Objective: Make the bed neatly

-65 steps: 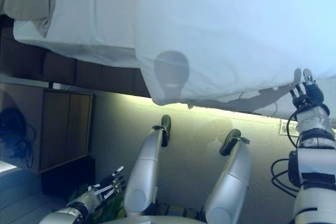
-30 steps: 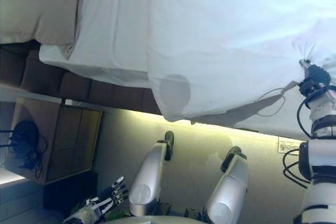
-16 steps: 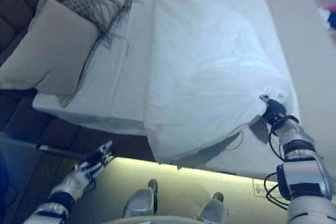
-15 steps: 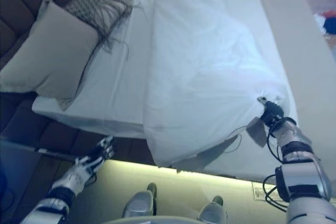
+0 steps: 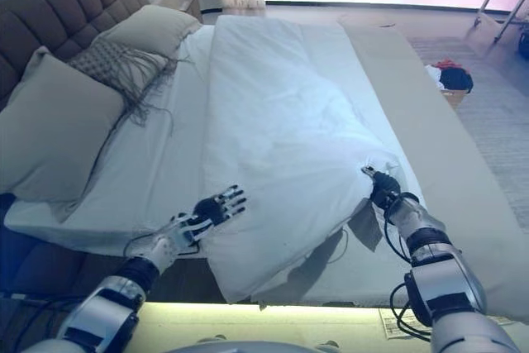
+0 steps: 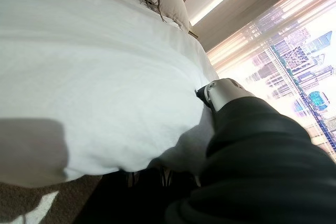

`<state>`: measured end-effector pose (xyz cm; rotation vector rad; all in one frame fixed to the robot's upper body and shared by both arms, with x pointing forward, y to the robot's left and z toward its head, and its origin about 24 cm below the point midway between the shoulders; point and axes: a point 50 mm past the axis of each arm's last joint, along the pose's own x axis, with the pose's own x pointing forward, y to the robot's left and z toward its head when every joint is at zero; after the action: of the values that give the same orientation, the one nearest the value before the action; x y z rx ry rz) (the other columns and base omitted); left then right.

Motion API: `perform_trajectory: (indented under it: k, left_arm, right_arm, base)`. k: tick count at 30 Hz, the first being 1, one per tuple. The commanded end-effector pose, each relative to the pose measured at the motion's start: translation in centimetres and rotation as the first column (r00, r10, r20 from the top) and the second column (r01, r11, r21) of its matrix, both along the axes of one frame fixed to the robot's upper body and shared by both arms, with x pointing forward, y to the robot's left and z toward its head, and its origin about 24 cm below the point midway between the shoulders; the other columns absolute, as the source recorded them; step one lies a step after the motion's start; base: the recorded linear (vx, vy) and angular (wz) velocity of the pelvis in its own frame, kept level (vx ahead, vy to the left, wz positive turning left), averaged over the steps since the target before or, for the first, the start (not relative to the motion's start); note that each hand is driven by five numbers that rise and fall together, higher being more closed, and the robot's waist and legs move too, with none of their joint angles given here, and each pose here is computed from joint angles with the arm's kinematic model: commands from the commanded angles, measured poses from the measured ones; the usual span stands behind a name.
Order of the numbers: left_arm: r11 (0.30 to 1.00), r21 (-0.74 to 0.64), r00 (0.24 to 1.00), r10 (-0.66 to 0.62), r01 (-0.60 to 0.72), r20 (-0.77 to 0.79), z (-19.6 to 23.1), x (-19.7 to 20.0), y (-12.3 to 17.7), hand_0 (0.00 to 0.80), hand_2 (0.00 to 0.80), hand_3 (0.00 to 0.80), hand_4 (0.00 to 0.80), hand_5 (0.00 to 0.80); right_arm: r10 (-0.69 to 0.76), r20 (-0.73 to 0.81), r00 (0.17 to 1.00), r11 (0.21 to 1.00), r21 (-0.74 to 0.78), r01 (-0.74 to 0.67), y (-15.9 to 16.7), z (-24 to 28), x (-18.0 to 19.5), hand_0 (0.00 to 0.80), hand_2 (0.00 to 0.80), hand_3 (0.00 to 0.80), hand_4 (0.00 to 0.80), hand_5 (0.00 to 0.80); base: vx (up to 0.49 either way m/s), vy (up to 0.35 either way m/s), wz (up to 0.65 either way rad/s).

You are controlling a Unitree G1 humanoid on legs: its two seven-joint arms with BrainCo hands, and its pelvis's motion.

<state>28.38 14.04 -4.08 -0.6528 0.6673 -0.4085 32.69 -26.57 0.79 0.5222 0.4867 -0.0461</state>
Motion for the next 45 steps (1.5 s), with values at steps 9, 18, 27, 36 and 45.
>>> perform_trajectory:
  k: [9, 18, 27, 36, 45]
  left_arm:
    - [0.695, -0.663, 0.839, -0.159, -0.279, -0.520, -3.3, -6.0, -7.3, 0.000, 0.000, 0.000, 0.000, 0.000]
    - [0.710, -0.436, 0.546, -0.087, -0.553, -0.833, -6.6, -10.1, -6.7, 0.000, 0.000, 0.000, 0.000, 0.000]
    - [0.683, -0.427, 0.558, -0.033, -0.593, -0.829, -6.4, -8.9, -6.1, 0.000, 0.000, 0.000, 0.000, 0.000]
    - [0.521, -0.582, 0.713, 0.073, -0.624, -0.698, -3.8, -4.5, -5.7, 0.000, 0.000, 0.000, 0.000, 0.000]
    - [0.298, -0.763, 0.819, 0.196, -0.573, -0.539, -0.7, -1.4, -5.8, 0.000, 0.000, 0.000, 0.000, 0.000]
  right_arm:
    - [0.100, 0.275, 0.956, 0.989, 0.075, -0.126, 4.6, 6.0, 4.5, 0.800, 0.800, 0.800, 0.800, 0.800]
    - [0.134, 0.374, 0.918, 0.969, 0.145, -0.201, 8.9, 7.9, 4.9, 0.800, 0.800, 0.800, 0.800, 0.800]
    - [0.162, 0.487, 0.858, 0.948, 0.166, -0.273, 11.4, 10.6, 5.0, 0.800, 0.800, 0.800, 0.800, 0.800]
    - [0.232, 0.474, 0.850, 0.923, 0.169, -0.346, 12.2, 9.0, 2.9, 0.800, 0.800, 0.800, 0.800, 0.800]
    - [0.239, 0.419, 0.876, 0.926, 0.172, -0.335, 11.3, 6.7, 1.6, 0.800, 0.800, 0.800, 0.800, 0.800]
  base:
    - [0.049, -0.129, -0.10]
    - [-0.003, -0.177, -0.15]
    - [-0.072, -0.116, -0.17]
    - [0.013, 0.002, -0.10]
    - [0.027, 0.036, -0.01]
